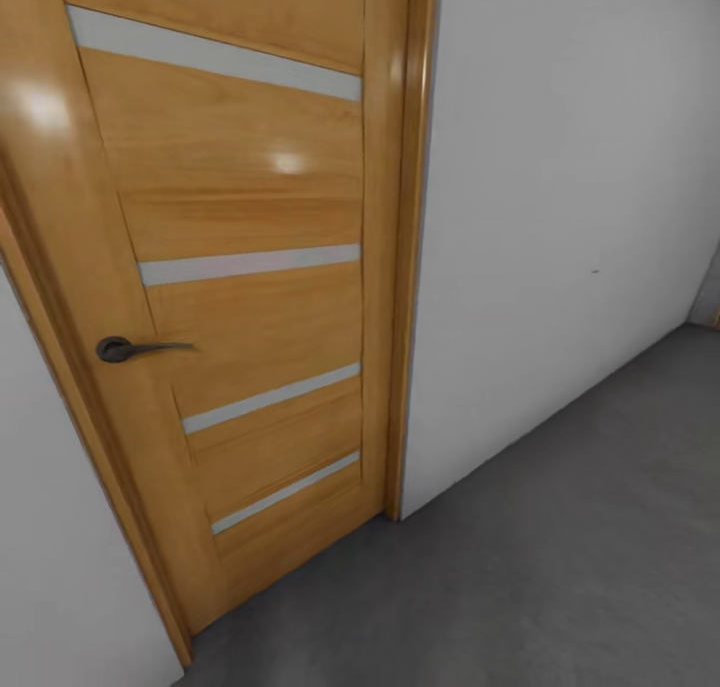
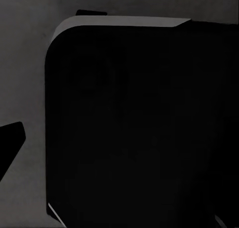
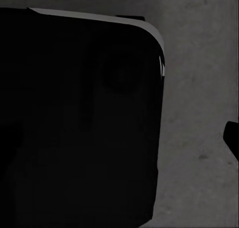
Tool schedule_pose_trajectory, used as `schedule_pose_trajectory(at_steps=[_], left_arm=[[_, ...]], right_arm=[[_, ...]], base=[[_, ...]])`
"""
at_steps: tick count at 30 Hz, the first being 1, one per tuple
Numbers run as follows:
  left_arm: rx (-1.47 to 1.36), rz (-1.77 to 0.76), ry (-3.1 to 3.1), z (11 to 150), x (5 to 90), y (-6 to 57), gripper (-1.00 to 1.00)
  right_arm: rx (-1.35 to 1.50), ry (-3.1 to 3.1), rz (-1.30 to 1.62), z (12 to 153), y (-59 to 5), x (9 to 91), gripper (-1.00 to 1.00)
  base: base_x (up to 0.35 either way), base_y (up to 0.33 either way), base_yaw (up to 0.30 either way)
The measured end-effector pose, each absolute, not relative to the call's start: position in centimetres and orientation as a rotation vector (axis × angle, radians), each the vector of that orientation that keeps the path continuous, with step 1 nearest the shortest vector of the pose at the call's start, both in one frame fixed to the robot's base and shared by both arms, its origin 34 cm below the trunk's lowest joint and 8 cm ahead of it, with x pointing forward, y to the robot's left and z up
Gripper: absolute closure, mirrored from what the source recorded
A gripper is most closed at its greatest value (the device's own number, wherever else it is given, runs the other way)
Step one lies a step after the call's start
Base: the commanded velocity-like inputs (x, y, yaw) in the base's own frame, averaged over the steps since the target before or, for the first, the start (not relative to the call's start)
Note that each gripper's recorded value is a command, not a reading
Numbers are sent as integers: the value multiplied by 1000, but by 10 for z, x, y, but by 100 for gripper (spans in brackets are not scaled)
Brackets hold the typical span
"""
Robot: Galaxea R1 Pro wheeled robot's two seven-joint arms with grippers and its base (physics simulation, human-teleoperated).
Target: Move the two storage containers from the living room to the garage. In the garage, place one container on the floor and stack the other container on top of it (either order is fine).
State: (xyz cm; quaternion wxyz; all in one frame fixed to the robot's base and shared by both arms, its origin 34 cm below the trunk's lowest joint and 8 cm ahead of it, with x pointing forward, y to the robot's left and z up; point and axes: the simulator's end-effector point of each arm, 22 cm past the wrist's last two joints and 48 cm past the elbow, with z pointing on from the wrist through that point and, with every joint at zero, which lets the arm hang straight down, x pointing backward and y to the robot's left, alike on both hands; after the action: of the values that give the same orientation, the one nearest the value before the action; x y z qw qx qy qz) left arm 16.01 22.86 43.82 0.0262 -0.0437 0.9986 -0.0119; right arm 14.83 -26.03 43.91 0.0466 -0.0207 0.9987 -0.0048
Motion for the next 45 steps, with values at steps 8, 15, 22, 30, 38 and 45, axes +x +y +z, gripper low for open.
schedule_pose_trajectory(at_steps=[8,15,22,30,38,45], left_arm=[[-135,-37,3086,438,160,229,-100],[-139,-37,3086,438,160,229,-100],[-140,-37,3086,438,160,229,-100],[-141,-37,3085,438,160,229,-100],[-142,-35,3084,438,161,229,-100],[-142,-32,3079,438,162,230,-100]], right_arm=[[-63,3048,-15,439,-260,148,-100],[-63,3046,-16,439,-261,149,-100],[-63,3046,-16,439,-261,149,-100],[-63,3045,-16,439,-261,149,-100],[-64,3044,-16,439,-261,149,-100],[-65,3044,-16,439,-261,149,-100]], base=[[246,-225,266],[246,-225,266],[247,-225,266],[246,-225,266],[241,-201,266],[84,-52,267]])
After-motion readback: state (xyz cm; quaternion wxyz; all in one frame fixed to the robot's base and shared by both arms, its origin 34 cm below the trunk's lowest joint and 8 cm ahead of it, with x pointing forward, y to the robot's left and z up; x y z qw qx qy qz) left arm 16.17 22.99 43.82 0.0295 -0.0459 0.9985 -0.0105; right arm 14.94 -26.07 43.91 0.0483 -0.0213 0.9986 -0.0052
